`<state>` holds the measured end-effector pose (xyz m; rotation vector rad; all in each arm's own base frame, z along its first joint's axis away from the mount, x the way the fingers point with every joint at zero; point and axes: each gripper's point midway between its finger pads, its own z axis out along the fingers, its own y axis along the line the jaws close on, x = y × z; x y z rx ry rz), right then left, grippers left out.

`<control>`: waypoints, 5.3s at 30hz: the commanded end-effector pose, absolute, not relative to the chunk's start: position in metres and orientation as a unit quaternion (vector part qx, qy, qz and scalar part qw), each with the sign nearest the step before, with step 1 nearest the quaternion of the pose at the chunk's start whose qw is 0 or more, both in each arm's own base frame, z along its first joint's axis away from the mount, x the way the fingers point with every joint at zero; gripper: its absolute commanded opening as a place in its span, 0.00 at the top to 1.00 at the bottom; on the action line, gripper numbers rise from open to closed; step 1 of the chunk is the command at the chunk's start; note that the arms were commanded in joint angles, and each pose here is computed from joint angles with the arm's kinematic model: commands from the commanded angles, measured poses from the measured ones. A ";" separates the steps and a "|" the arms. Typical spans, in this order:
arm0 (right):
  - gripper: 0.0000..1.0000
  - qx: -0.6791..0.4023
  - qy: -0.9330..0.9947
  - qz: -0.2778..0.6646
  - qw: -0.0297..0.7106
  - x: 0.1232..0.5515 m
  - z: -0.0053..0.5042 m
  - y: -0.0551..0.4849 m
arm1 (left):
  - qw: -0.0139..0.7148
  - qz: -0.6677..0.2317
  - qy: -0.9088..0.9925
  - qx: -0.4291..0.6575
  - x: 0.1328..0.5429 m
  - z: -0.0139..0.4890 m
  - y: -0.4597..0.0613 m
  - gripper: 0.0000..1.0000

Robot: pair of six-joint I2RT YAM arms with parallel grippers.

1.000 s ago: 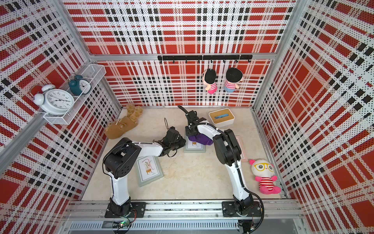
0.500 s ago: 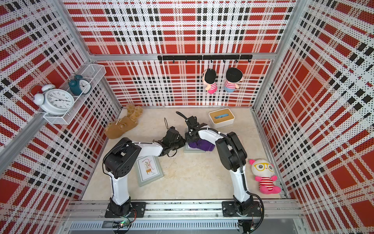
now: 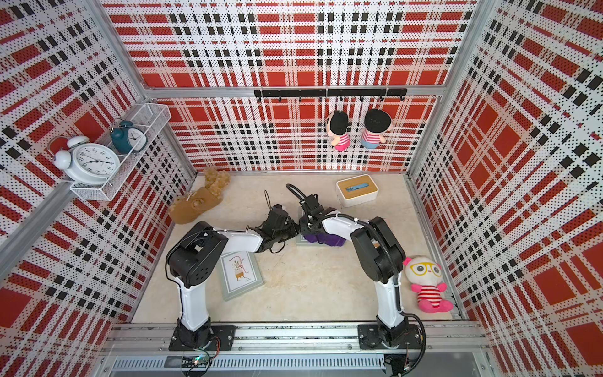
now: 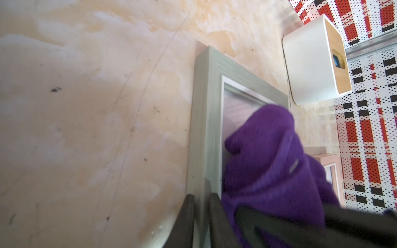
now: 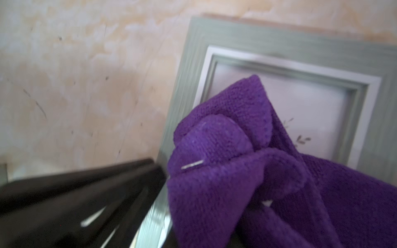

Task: Wipe the picture frame with a cloth
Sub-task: Wipe the dirt from the picture frame.

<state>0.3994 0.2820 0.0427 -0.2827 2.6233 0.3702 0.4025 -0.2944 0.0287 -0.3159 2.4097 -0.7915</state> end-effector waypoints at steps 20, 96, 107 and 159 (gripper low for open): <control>1.00 0.014 0.955 0.037 0.294 0.449 0.087 0.141 | 0.287 -0.272 0.916 -0.065 0.420 0.072 -0.309 0.55; 1.00 -0.159 0.956 0.177 0.173 0.410 -0.001 0.294 | 0.222 -0.159 0.947 -0.172 0.373 -0.030 -0.226 0.76; 1.00 -0.162 0.963 0.131 0.173 0.401 0.001 0.271 | 0.215 -0.159 0.948 -0.174 0.373 -0.035 -0.227 0.75; 1.00 -0.118 0.970 0.065 0.203 0.404 0.036 0.249 | 0.198 -0.150 0.957 -0.147 0.356 -0.052 -0.229 0.83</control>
